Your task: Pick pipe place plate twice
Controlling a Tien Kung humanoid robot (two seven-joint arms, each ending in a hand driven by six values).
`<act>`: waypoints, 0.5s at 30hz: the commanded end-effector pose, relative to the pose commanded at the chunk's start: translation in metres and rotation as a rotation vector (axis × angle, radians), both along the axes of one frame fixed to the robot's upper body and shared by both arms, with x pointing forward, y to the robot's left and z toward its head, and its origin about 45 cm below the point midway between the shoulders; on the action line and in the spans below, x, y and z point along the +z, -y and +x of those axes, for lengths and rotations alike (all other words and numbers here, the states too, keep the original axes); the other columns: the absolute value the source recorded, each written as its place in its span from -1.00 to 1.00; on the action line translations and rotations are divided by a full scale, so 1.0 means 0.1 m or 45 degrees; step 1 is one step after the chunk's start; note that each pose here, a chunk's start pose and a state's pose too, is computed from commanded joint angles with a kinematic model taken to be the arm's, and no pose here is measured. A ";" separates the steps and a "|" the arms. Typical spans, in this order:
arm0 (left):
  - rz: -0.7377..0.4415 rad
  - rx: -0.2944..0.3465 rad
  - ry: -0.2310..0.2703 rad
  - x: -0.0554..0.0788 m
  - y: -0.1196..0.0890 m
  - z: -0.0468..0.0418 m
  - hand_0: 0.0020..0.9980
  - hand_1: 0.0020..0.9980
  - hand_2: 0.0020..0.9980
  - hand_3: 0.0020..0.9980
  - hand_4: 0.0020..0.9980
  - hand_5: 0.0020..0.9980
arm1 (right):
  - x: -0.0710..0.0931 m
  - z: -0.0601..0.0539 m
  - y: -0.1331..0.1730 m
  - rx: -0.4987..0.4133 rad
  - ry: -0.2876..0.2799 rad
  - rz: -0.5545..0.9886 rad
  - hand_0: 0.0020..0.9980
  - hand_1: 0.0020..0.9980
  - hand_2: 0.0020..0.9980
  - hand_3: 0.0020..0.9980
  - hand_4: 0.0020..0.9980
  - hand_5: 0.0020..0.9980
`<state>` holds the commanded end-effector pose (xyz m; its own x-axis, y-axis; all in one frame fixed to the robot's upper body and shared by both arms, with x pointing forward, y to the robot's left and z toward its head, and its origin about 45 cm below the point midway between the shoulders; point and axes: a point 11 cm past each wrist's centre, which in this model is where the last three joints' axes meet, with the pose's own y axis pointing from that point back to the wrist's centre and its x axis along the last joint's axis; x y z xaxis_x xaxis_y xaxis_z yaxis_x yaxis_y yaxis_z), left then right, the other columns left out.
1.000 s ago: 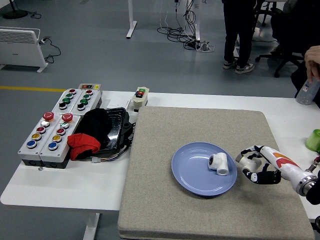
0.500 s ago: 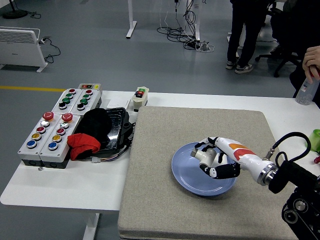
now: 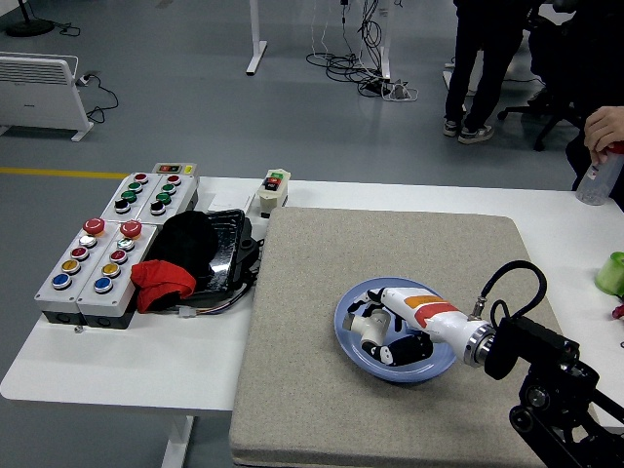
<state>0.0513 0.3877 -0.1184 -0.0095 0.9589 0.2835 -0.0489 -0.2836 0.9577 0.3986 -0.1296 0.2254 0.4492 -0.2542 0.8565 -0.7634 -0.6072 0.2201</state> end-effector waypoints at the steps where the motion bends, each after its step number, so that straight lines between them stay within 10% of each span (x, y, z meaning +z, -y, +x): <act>1: 0.000 0.000 0.000 0.00 0.00 -0.002 0.25 0.18 0.04 0.15 -0.59 1.00 | 0.00 0.00 -0.01 0.001 0.001 -0.001 0.00 0.16 0.14 0.41 0.20 -0.49; 3: -0.001 0.000 -0.001 0.00 0.00 -0.006 0.25 0.18 0.04 0.15 -0.59 1.00 | -0.01 0.02 -0.03 0.010 0.020 -0.012 0.00 0.16 0.14 0.41 0.20 -0.49; 4: -0.001 0.001 -0.001 0.00 0.00 -0.007 0.25 0.18 0.05 0.15 -0.60 1.00 | -0.01 0.03 -0.04 0.013 0.028 -0.018 0.33 0.38 0.33 0.51 0.21 -0.49; 9: -0.002 0.000 0.005 0.00 0.00 0.015 0.25 0.18 0.05 0.15 -0.60 1.00 | -0.02 0.07 -0.03 0.008 0.052 -0.059 0.33 0.38 0.33 0.51 0.21 -0.49; 10: -0.003 0.000 0.007 0.00 0.00 0.023 0.25 0.18 0.04 0.15 -0.60 1.00 | -0.03 0.08 -0.02 0.003 0.052 -0.077 0.88 0.75 0.89 0.74 0.24 -0.53; 15: -0.003 0.001 0.013 0.00 0.00 0.036 0.25 0.18 0.04 0.15 -0.60 1.00 | -0.05 0.08 0.00 0.000 0.032 -0.116 0.88 0.75 0.89 0.74 0.24 -0.53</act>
<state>0.0549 0.3876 -0.1179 -0.0130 0.9597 0.2809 -0.0582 -0.2811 0.9579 0.4069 -0.1298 0.2206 0.4270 -0.1746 0.8872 -0.7695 -0.5855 0.2551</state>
